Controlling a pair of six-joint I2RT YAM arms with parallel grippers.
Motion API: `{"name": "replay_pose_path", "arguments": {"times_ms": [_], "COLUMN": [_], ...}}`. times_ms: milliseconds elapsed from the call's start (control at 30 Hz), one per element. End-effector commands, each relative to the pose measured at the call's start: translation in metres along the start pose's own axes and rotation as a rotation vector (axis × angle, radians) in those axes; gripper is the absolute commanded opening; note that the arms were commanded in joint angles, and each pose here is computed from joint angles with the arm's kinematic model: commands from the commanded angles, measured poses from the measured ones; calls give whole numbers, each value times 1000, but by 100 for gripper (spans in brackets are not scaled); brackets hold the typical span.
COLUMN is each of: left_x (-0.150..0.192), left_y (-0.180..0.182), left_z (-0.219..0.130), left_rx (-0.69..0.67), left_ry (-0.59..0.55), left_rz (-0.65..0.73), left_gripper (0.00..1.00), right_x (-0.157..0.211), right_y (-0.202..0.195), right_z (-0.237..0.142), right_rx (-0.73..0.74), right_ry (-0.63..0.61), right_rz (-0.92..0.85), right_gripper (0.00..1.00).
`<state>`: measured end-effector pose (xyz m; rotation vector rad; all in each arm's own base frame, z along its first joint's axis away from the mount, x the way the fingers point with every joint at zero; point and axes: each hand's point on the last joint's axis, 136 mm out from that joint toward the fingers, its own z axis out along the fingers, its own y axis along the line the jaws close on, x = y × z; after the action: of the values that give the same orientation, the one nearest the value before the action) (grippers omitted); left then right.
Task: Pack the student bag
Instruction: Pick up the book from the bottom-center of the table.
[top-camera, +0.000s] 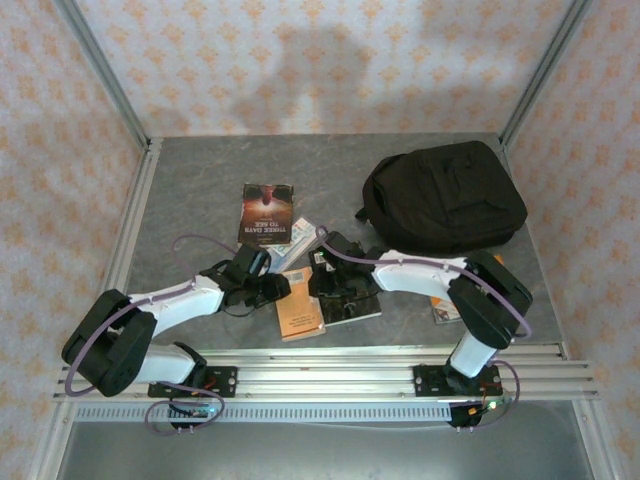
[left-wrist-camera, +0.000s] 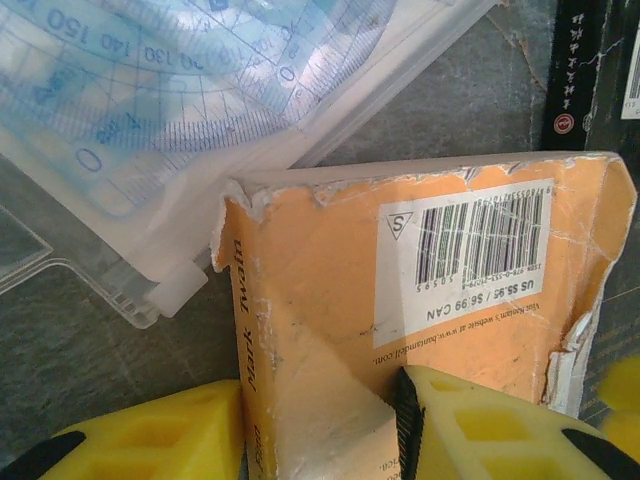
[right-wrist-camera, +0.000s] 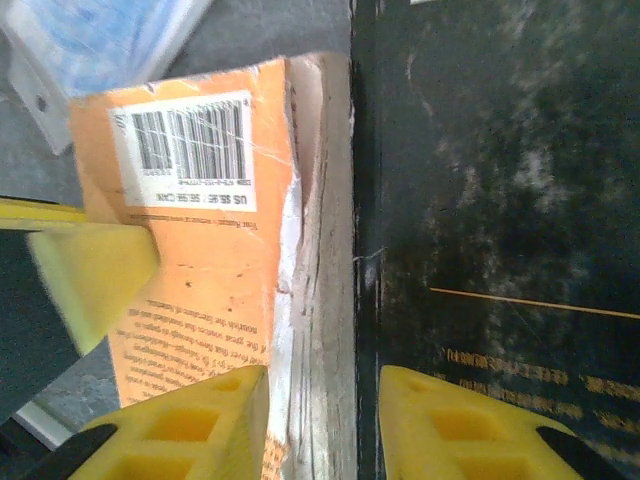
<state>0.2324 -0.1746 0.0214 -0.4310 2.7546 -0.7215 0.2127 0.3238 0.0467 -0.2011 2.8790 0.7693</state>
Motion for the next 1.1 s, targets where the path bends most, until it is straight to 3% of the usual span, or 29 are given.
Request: {"name": "replay_pose_path", "arguments": {"times_ms": [0,133,333,400,567,833,1067], "left_x": [8,8,11,11,7,1,6], "left_y": [-3,-13,-41,-48,-71,-92,-67], "left_z": [11,10,6,0,-28,-76,-52], "left_rx": [46,94,232,266,372,470,368], "left_ry": [31,36,79,74,40,-52,-19], "left_rz": [-5,-1,5,9,25,52,19], "left_gripper": [43,47,71,74,74,70,65], "right_x": [6,15,11,13,13,2,0], "right_y": [6,16,6,-1,-18,-25,-25], "right_z": [16,25,25,31,44,34,32], "right_rx": [-38,-94,-37,-17,12,6,-9], "right_ry": [58,111,76,81,67,7,-5], "right_rz": [12,0,-9,1,70,119,130], "right_gripper": [35,31,27,26,19,15,12]}}
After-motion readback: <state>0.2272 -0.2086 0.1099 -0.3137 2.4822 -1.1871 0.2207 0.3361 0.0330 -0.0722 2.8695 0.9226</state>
